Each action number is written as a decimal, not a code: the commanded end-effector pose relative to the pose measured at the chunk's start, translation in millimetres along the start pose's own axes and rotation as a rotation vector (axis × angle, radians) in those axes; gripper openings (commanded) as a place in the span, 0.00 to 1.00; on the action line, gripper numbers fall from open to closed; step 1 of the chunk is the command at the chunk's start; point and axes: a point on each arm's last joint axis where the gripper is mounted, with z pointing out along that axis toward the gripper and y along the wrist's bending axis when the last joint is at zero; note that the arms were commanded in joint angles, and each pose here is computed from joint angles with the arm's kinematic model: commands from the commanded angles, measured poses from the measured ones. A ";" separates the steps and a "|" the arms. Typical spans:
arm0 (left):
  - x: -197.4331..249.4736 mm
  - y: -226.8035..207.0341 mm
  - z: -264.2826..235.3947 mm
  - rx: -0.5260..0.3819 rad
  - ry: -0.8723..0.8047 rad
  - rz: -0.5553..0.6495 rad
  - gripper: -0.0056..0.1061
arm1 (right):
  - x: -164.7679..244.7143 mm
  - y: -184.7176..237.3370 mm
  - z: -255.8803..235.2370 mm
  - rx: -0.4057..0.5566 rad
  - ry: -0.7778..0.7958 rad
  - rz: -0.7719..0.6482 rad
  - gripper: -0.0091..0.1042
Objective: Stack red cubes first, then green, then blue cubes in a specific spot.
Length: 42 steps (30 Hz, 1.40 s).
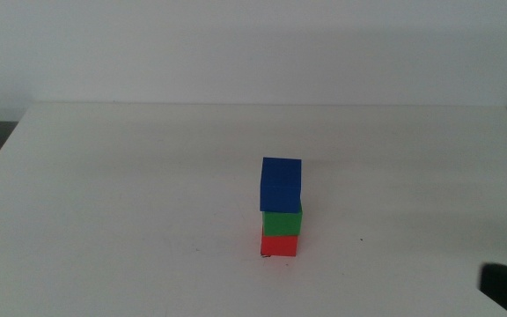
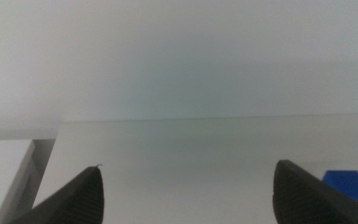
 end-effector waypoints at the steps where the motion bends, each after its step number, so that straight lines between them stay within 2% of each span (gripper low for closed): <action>1: 24.9 2.3 13.4 0.003 -0.036 -0.010 0.86 | 10.9 -2.9 10.7 0.017 -0.122 0.026 0.76; 3: 53.1 5.1 24.7 0.000 -0.059 -0.016 0.86 | 26.2 -8.0 19.0 0.052 -0.133 0.120 0.76; 6: 93.5 8.9 36.1 -0.002 -0.101 -0.028 0.86 | 50.3 -20.9 24.5 0.170 -0.122 0.215 0.76; 13: 174.9 15.5 48.5 -0.009 -0.095 -0.032 0.86 | 103.5 -36.1 9.2 0.438 -0.179 0.234 0.76; 18: 201.0 18.5 55.7 -0.012 -0.169 -0.033 0.86 | 128.5 -39.7 -3.4 0.648 -0.265 0.224 0.76; 21: 207.5 19.7 60.5 -0.015 -0.197 -0.034 0.86 | 129.6 -42.6 -5.2 0.716 -0.279 0.249 0.76; 24: 212.7 20.5 63.6 -0.017 -0.210 -0.035 0.86 | 132.2 -44.3 -4.6 0.742 -0.283 0.252 0.76; 27: 211.9 20.9 64.1 -0.018 -0.246 -0.035 0.86 | 136.9 -46.3 -0.9 0.742 -0.321 0.234 0.76; 29: 215.6 20.8 65.0 -0.018 -0.204 -0.035 0.86 | 141.2 -47.3 1.6 0.742 -0.333 0.229 0.76; 42: 212.6 21.4 64.3 -0.028 -0.238 0.003 0.86 | 141.9 -47.5 1.9 0.743 -0.329 0.226 0.76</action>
